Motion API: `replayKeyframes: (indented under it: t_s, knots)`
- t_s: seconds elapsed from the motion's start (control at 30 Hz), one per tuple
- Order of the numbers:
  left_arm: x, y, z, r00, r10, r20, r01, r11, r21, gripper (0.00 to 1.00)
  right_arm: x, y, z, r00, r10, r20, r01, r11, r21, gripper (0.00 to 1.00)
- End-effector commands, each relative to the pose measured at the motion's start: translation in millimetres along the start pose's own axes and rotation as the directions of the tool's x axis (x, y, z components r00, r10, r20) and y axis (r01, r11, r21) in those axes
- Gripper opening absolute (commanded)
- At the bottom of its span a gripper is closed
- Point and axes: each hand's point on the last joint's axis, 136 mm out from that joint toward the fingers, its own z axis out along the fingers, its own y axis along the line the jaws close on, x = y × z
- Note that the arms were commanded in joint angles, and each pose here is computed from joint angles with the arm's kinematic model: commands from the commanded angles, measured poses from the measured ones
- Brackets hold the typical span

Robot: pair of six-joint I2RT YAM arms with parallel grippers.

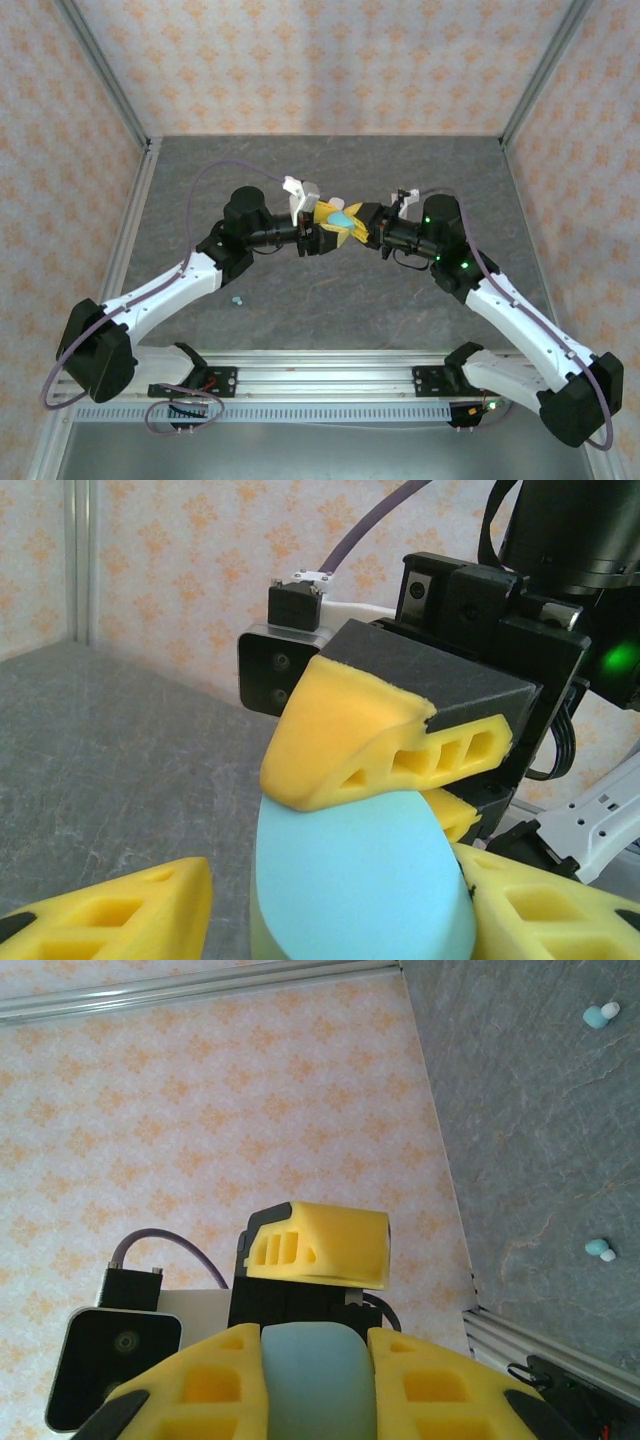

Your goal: Insert wireless bluetooth earbuds into charging case

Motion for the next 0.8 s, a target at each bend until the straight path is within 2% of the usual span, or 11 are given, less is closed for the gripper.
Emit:
replayKeyframes:
  t_s: [0.0, 0.23, 0.57, 0.77]
  knots:
    - [-10.8, -1.4, -1.8, 0.999, 0.032, 0.019, -0.032, 0.999, -0.009, 0.59, 5.1, 20.7, -9.6, 1.000, -0.010, -0.004, 0.010, 0.997, -0.079, 0.10]
    - [-11.8, -2.2, -2.2, 0.999, 0.036, 0.021, -0.036, 0.999, -0.008, 0.53, 2.9, 19.8, -10.8, 1.000, -0.002, 0.003, 0.002, 0.997, -0.078, 0.10]
    - [-12.0, -1.4, 0.7, 0.999, 0.034, 0.020, -0.034, 0.999, -0.002, 0.52, 3.3, 22.6, -10.8, 1.000, 0.000, 0.000, 0.000, 0.996, -0.088, 0.10]
    - [-13.0, -2.0, 2.7, 0.999, 0.034, 0.011, -0.034, 0.999, 0.009, 0.37, 3.7, 23.6, -10.4, 1.000, 0.002, -0.004, -0.003, 0.996, -0.092, 0.10]
